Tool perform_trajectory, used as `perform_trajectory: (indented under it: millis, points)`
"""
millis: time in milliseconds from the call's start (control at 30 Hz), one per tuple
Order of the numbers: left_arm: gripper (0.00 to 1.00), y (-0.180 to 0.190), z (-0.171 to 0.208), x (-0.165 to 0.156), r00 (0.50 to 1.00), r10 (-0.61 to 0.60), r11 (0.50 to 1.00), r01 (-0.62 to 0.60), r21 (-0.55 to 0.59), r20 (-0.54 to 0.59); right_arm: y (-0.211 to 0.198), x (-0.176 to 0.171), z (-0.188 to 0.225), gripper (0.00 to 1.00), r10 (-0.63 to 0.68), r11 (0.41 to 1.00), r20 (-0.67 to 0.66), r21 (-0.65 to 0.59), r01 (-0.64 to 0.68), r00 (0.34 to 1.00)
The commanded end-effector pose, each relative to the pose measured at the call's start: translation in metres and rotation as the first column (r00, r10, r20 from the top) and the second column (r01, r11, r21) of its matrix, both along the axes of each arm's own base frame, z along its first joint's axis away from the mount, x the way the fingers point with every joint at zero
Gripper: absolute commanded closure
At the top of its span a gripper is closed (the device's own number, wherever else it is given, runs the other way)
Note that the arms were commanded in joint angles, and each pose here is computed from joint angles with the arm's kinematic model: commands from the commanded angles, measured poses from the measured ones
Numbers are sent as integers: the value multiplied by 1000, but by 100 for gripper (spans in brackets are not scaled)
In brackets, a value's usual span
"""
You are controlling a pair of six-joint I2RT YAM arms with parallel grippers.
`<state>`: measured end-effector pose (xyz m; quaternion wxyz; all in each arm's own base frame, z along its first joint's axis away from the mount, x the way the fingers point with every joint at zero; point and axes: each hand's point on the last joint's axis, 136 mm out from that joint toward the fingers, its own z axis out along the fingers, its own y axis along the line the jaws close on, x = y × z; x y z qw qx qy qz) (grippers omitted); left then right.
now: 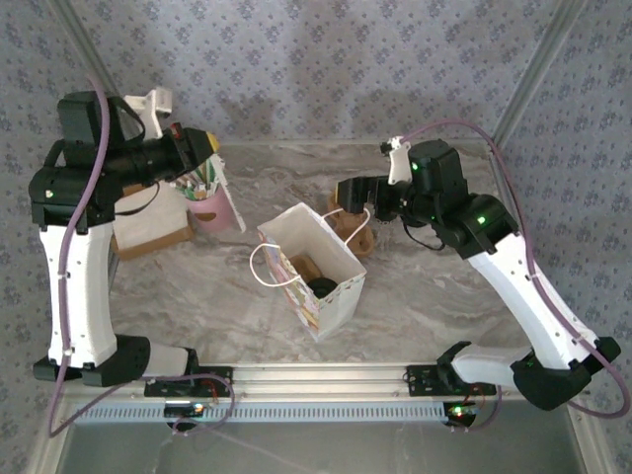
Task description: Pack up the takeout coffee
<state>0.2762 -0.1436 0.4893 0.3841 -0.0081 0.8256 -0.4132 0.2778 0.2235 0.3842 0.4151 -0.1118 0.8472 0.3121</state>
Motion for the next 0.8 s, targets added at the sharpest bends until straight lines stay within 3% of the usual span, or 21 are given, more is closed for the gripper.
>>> perform_trajectory:
  millis: [0, 433, 767]
  points:
    - [92, -15, 14, -10, 998, -46, 999, 47, -18, 48, -9, -4, 2, 0, -32, 999, -2, 14, 32, 999]
    - [92, -50, 29, -28, 986, -142, 990, 143, -12, 85, -14, -10, 2, 0, -39, 999, 1, 19, 39, 999]
    - [93, -65, 44, -18, 979, -167, 986, 168, -7, 115, -18, -14, 1, 0, -44, 999, 0, 22, 44, 999]
